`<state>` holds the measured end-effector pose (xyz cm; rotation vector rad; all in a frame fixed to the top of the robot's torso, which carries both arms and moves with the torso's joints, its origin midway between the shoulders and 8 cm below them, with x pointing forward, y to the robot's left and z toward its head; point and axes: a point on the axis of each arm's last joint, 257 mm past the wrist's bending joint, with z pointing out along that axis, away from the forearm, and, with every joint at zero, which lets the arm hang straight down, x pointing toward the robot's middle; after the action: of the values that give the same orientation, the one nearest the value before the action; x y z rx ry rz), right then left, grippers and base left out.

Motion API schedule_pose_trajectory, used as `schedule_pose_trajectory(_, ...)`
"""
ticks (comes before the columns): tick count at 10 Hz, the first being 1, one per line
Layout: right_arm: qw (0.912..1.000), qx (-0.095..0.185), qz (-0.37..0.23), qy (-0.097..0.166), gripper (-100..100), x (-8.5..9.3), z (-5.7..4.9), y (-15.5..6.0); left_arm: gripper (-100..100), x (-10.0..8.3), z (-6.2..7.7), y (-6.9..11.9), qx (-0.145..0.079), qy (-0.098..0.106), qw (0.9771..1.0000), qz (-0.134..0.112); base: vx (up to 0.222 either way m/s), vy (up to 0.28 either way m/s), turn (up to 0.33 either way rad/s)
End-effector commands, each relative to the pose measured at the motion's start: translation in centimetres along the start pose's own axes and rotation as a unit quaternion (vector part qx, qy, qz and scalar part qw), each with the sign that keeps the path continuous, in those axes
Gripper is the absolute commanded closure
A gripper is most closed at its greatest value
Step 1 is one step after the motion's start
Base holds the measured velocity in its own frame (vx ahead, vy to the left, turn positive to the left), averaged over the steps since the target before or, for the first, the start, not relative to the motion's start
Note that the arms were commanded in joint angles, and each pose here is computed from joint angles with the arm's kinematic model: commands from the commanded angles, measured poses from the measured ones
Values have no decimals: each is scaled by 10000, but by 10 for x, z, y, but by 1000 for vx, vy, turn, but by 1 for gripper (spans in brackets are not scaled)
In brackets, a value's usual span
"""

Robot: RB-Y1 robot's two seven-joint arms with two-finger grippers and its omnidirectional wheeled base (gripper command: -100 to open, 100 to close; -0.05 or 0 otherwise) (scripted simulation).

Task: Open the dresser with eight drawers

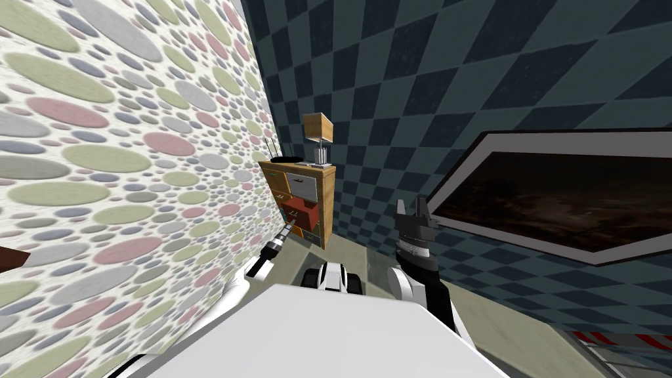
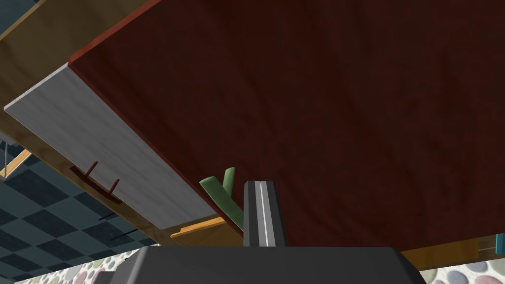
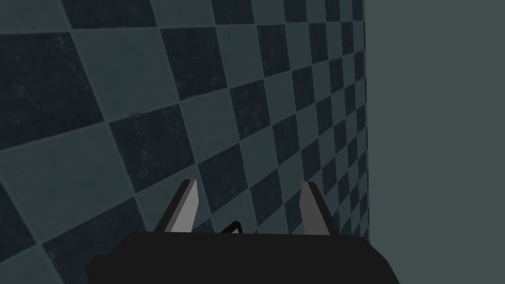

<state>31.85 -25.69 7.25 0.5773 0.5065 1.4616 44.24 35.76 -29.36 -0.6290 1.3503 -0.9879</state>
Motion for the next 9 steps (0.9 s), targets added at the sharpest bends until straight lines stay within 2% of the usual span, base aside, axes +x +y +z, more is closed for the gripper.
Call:
schedule_pose_trajectory(1, 10000, 1, 0, 0, 0, 0, 0, 0, 100, 7, 8, -6, -81, -42, 10000, 28, -57, 57, 10)
schedule_pose_trajectory(2, 10000, 1, 0, -1, 0, 0, 0, 0, 100, 6, 12, -12, -32, -55, 10000, 39, -23, 15, 14)
schedule_pose_trajectory(3, 10000, 1, 0, -1, 0, 0, 0, 0, 100, 24, 13, -14, -133, -104, 9999, 7, -82, 105, -111)
schedule_pose_trajectory(6, 10000, 1, 0, -1, 0, 0, 0, 0, 100, 20, 22, -25, -88, -136, 9999, 31, -59, 67, -15)
schedule_pose_trajectory(7, 10000, 1, 0, -1, 0, 0, 0, 0, 100, 37, 23, -28, -196, -187, 9996, -2, -87, 108, -105)
schedule_pose_trajectory(9, 10000, 1, 0, 0, 0, 0, 0, 0, 100, 32, 31, -39, -149, -217, 9997, 17, -85, 89, -31)
